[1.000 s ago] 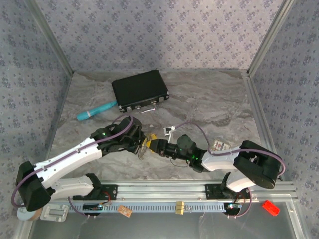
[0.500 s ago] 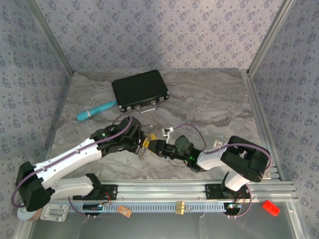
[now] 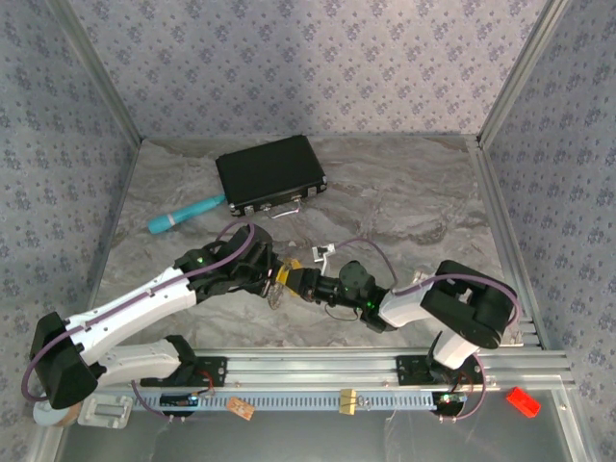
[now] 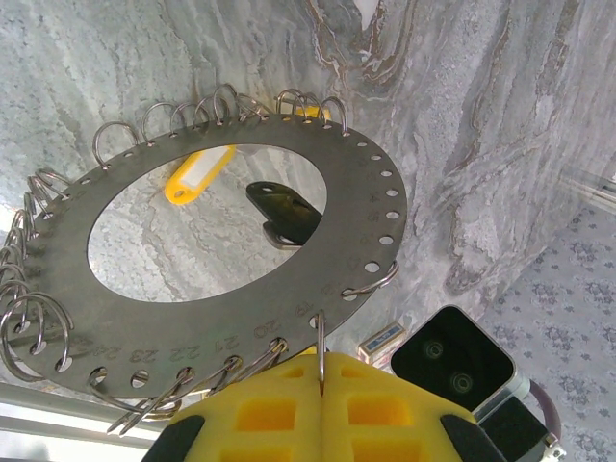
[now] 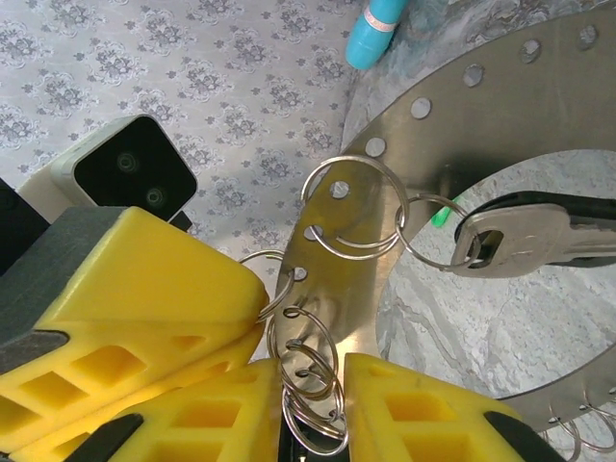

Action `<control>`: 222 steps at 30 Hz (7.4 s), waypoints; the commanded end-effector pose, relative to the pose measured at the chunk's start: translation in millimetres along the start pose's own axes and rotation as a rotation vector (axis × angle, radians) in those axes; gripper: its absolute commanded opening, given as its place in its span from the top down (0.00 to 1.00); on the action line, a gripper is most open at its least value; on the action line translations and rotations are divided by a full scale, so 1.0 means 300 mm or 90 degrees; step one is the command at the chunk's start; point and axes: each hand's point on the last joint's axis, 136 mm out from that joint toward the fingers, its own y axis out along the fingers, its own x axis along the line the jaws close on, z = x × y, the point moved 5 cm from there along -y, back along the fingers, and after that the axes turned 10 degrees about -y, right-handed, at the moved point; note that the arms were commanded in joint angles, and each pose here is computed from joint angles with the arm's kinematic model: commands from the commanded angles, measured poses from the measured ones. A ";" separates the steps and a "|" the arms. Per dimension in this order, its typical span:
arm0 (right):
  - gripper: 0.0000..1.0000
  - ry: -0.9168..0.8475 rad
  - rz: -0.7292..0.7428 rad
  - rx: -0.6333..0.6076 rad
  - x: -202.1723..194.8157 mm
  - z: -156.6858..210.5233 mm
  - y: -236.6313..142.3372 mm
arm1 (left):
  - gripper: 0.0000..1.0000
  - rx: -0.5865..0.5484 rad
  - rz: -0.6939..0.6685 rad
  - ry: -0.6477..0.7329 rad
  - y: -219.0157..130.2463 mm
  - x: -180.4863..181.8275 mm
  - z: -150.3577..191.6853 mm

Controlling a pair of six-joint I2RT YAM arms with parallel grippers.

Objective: Put the keys on the keyring

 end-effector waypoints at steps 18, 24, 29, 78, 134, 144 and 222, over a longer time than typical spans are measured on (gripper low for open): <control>0.95 0.005 -0.028 -0.035 0.025 -0.046 0.024 | 0.99 0.025 0.014 -0.022 -0.013 -0.003 0.027; 1.00 0.006 -0.021 -0.032 0.016 -0.041 0.021 | 0.80 0.009 0.037 -0.011 -0.025 -0.009 0.011; 1.00 0.006 -0.013 -0.030 0.009 -0.039 0.014 | 0.58 -0.016 0.061 0.006 -0.046 -0.012 -0.013; 1.00 0.051 0.004 0.002 0.087 -0.079 0.000 | 0.70 -0.322 0.216 1.907 -0.060 0.098 -0.043; 1.00 0.072 0.193 0.303 0.138 -0.140 -0.135 | 0.74 -0.209 0.364 1.894 0.013 0.123 0.013; 1.00 0.093 0.204 0.296 0.077 -0.139 -0.129 | 0.73 -0.176 0.340 1.828 0.064 0.125 0.006; 0.61 -0.139 0.234 0.120 0.052 -0.129 -0.139 | 1.00 -0.104 0.311 1.382 0.100 -0.028 0.062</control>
